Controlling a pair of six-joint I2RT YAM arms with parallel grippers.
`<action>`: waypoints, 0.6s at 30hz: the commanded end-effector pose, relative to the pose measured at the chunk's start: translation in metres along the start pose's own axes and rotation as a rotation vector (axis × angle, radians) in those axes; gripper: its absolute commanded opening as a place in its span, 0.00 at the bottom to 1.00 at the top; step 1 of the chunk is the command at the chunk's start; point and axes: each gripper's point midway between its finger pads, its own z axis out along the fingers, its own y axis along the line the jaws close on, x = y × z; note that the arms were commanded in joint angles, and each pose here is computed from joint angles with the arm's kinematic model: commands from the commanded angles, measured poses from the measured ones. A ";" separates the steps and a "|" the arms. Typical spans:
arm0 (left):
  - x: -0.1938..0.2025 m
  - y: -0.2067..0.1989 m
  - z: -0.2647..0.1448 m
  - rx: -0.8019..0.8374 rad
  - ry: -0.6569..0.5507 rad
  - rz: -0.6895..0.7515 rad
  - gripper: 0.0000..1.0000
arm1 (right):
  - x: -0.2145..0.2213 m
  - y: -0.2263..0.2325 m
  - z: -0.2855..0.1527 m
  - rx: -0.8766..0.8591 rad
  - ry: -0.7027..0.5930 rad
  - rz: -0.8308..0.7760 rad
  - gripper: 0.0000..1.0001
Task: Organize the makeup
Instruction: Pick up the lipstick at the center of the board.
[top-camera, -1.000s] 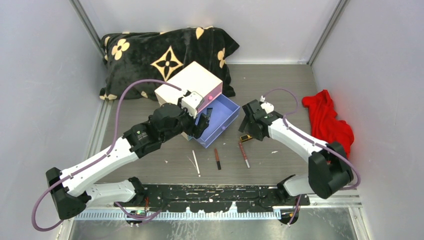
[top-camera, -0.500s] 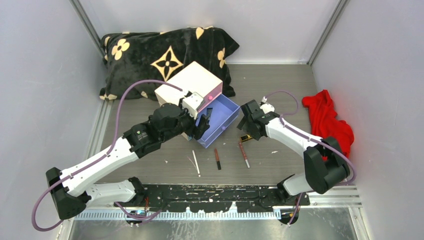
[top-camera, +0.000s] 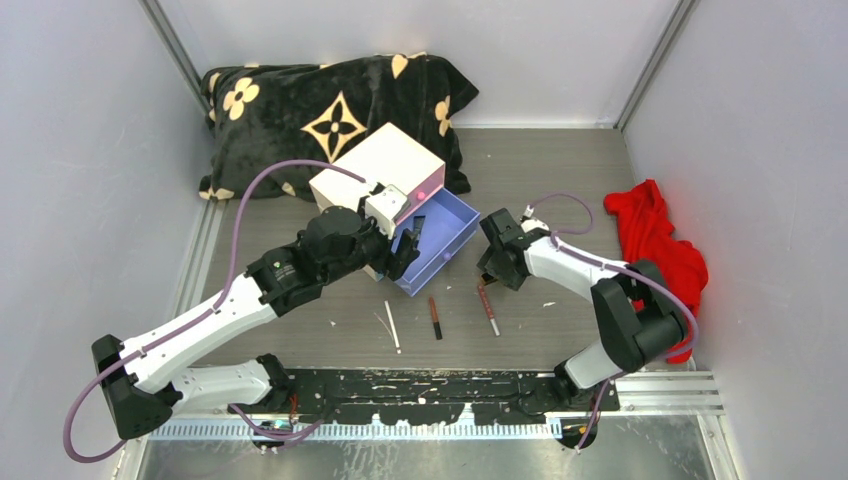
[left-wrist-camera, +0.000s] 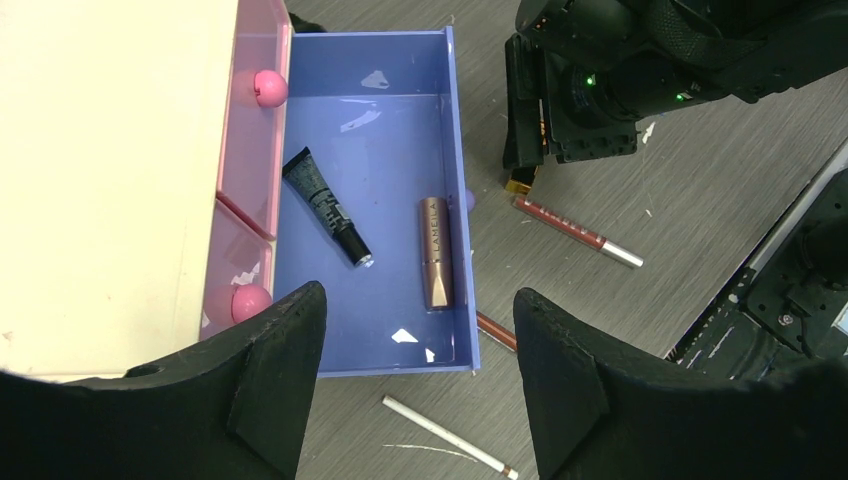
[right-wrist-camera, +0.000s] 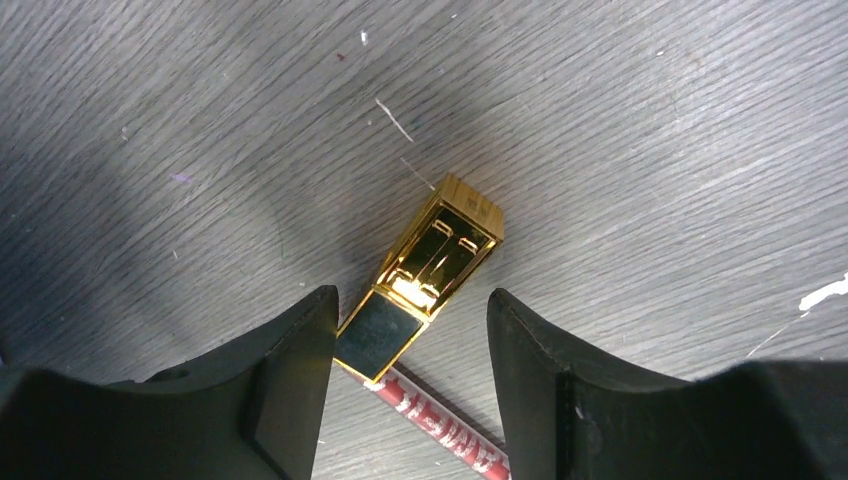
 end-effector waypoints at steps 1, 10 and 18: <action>-0.011 -0.003 -0.006 0.016 -0.043 0.006 0.69 | -0.013 0.006 0.005 -0.010 -0.046 0.028 0.61; -0.008 -0.002 -0.005 0.013 -0.030 0.011 0.69 | -0.018 0.005 0.020 -0.004 -0.053 0.017 0.29; -0.008 0.000 -0.006 0.003 -0.029 0.012 0.69 | -0.029 0.002 0.006 -0.010 -0.083 -0.032 0.01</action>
